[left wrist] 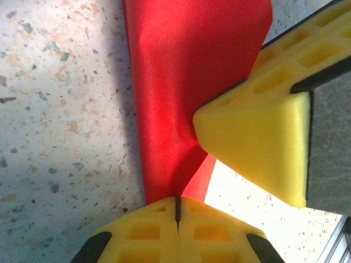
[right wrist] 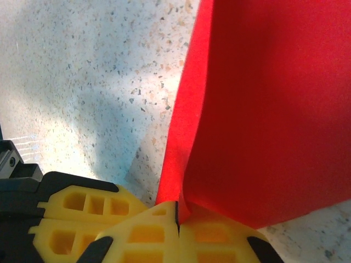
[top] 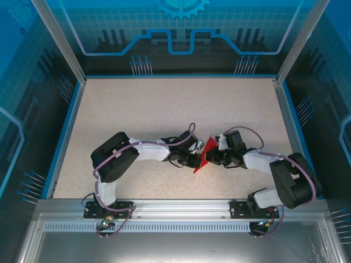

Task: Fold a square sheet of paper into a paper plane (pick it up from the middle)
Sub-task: Fold the wing for the fifth time at the center of the table.

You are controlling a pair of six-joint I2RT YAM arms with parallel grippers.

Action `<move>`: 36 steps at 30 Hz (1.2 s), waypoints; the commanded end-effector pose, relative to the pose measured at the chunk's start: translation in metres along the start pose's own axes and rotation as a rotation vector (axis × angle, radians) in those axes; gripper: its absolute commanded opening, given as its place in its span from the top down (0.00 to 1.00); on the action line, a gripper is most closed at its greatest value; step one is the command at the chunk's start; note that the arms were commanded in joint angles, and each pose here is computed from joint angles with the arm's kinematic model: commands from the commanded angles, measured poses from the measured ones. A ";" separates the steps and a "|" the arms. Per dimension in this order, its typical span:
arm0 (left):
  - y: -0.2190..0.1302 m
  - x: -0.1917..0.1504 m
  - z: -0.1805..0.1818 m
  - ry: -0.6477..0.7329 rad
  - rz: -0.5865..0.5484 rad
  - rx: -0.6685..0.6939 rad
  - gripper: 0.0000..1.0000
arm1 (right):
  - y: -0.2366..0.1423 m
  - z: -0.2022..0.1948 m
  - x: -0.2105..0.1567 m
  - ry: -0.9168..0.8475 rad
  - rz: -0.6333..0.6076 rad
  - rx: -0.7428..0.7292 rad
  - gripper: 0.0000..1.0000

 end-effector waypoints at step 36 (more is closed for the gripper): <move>-0.013 -0.040 -0.010 0.126 0.203 0.244 0.89 | -0.005 -0.018 -0.007 0.010 0.020 -0.043 1.00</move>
Point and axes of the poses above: each hand's point on the last joint's axis, 136 mm out from that joint toward the fingers, its own y axis out along the fingers, its own z axis along the line the jaws close on, x = y × z, the point moved 10 cm from there along -y, back along the fingers, and after that the axes turned 13 degrees about y, right-handed, at the moved point
